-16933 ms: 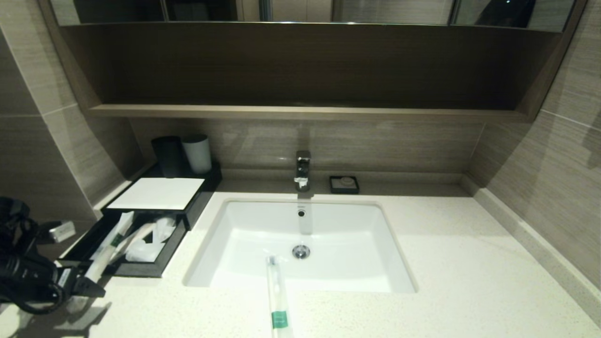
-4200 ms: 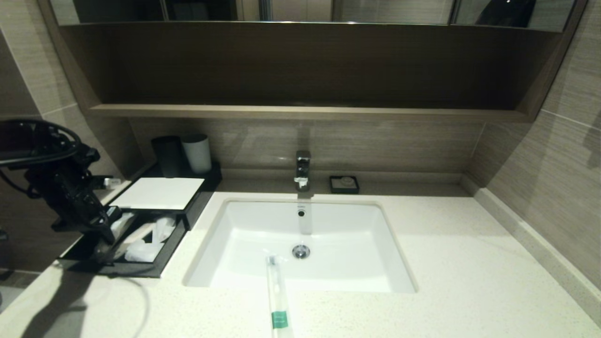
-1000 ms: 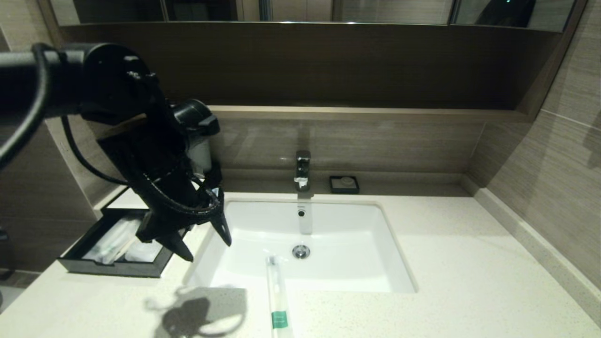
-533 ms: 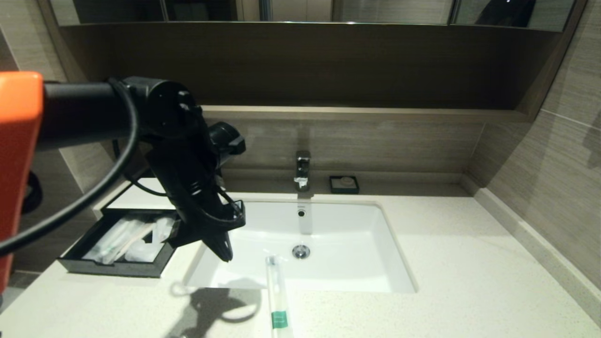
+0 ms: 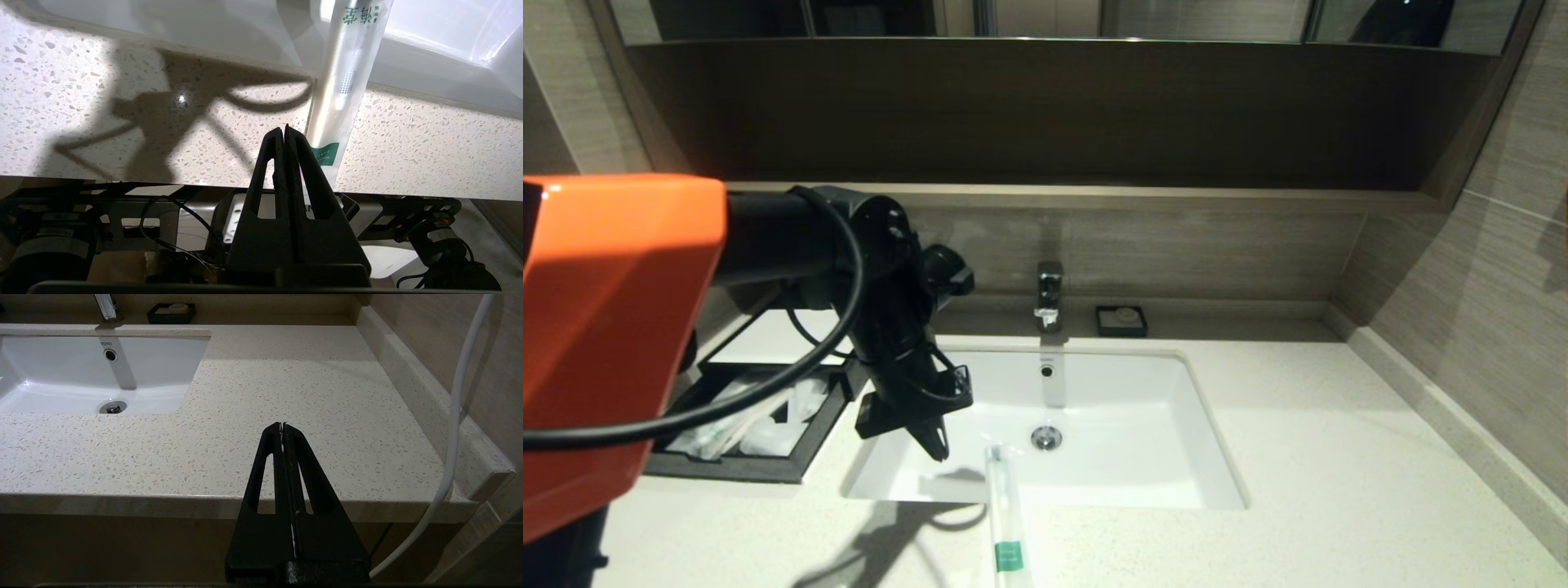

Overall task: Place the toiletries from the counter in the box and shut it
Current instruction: Pick up the bathroom toiletry

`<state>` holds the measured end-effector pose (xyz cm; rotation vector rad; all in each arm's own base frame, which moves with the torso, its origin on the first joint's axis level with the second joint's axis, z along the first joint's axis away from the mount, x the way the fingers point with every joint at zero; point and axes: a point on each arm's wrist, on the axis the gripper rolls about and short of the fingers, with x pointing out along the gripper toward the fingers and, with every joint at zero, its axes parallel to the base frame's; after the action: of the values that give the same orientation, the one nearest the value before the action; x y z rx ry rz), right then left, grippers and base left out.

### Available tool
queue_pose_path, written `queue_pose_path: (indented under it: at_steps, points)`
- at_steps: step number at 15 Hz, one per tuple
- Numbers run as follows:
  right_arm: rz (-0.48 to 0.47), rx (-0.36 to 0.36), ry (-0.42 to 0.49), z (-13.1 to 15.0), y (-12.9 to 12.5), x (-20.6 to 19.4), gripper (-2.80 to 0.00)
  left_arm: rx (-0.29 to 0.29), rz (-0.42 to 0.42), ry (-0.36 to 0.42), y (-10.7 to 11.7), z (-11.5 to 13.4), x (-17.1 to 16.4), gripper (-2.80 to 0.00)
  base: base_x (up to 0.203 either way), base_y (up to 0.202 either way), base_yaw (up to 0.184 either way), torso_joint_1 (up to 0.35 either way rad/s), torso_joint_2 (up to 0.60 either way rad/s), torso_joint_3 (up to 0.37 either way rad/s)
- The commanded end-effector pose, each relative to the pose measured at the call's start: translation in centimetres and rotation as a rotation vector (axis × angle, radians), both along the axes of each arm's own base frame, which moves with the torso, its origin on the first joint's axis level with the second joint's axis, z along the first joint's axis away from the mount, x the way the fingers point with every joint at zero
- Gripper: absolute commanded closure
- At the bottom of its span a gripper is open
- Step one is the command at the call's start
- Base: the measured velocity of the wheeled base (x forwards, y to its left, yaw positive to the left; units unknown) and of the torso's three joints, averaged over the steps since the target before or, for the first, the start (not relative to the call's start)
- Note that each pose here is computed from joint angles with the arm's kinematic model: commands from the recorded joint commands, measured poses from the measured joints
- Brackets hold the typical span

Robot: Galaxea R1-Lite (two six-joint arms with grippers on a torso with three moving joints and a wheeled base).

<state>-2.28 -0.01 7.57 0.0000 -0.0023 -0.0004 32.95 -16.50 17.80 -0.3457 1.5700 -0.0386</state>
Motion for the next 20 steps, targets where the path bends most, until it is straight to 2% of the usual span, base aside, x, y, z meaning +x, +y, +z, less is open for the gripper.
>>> queue_pose_path:
  at_steps: [1,3,10,20]
  points:
    - [0.000,0.000,0.001,0.0,0.0,0.0,0.00,0.005,-0.015,0.017,-0.8,-0.6,-0.1,0.00,0.000,0.000,0.000,0.000,0.00,0.000]
    - [0.000,0.000,0.001,0.0,0.0,0.0,0.00,0.004,-0.022,0.015,-1.5,-0.9,-0.1,0.00,0.000,0.000,0.000,0.000,0.00,0.000]
    - [0.000,0.000,0.001,0.0,0.0,0.0,0.00,-0.031,0.035,-0.023,-3.4,-1.4,0.1,0.00,0.000,0.000,0.000,0.000,0.00,0.000]
    - [0.000,0.000,0.001,0.0,0.0,0.0,0.00,-0.014,0.055,0.016,-3.9,-2.9,0.5,0.00,0.000,0.000,0.000,0.000,0.00,0.000]
